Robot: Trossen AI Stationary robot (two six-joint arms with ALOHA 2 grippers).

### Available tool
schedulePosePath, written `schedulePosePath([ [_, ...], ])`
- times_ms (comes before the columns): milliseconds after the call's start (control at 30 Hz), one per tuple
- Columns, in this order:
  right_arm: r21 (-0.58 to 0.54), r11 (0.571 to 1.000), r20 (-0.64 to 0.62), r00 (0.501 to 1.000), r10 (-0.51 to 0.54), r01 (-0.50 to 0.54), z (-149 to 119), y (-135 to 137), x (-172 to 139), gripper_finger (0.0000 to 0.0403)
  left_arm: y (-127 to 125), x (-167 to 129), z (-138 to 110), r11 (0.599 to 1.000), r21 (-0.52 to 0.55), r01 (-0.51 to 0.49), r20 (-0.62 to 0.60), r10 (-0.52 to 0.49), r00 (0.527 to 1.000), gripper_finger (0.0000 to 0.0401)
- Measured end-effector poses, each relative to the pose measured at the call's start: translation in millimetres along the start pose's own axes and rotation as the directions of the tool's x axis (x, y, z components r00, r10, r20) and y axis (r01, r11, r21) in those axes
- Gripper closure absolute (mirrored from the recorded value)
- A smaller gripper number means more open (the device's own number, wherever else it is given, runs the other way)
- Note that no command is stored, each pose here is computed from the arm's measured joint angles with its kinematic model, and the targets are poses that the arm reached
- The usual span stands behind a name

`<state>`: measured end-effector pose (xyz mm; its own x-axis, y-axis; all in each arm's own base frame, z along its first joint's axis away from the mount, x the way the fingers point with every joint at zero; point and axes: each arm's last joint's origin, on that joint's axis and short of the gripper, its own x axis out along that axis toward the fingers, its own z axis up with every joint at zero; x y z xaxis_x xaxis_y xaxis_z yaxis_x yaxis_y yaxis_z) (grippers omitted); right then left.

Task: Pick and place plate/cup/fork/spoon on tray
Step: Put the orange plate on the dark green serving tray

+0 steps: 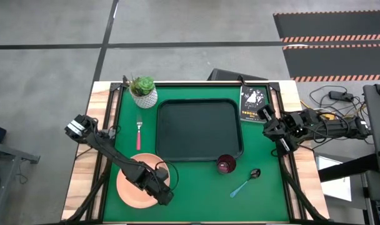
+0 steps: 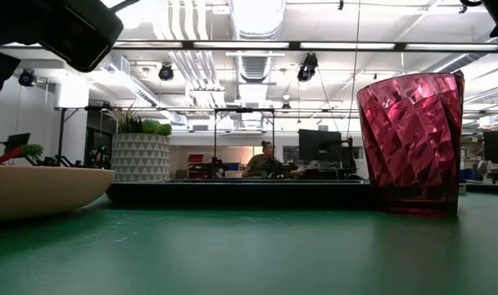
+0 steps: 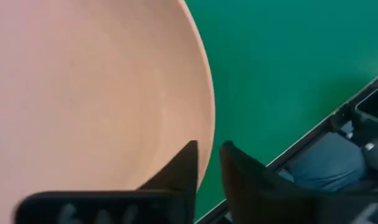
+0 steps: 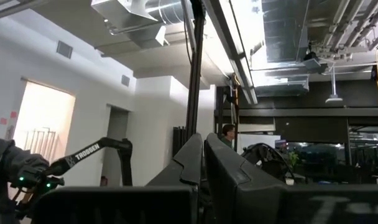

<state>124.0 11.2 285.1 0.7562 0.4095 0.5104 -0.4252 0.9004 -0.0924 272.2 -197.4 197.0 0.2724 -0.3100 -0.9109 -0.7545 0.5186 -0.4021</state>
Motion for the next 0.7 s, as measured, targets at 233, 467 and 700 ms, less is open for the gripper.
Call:
schedulePosePath([
  [233,0.024,1.0,-0.001,1.0,0.001,-0.001,-0.1,0.0,0.0,0.0394,-0.3,4.8,0.3,0.972,0.235,-0.012,0.011,0.01,1.0,0.0248],
  [467,0.035,0.999,-0.022,1.0,-0.001,0.002,-3.2,-0.5,0.1,0.0394,-3.7,14.5,-1.8,0.971,0.239,-0.028,0.025,0.023,0.999,0.0237],
  [700,0.038,0.999,-0.03,1.0,-0.002,0.003,-4.2,-0.7,0.2,0.0394,0.4,27.3,-0.4,0.973,0.215,-0.083,0.048,0.074,0.996,0.0237],
])
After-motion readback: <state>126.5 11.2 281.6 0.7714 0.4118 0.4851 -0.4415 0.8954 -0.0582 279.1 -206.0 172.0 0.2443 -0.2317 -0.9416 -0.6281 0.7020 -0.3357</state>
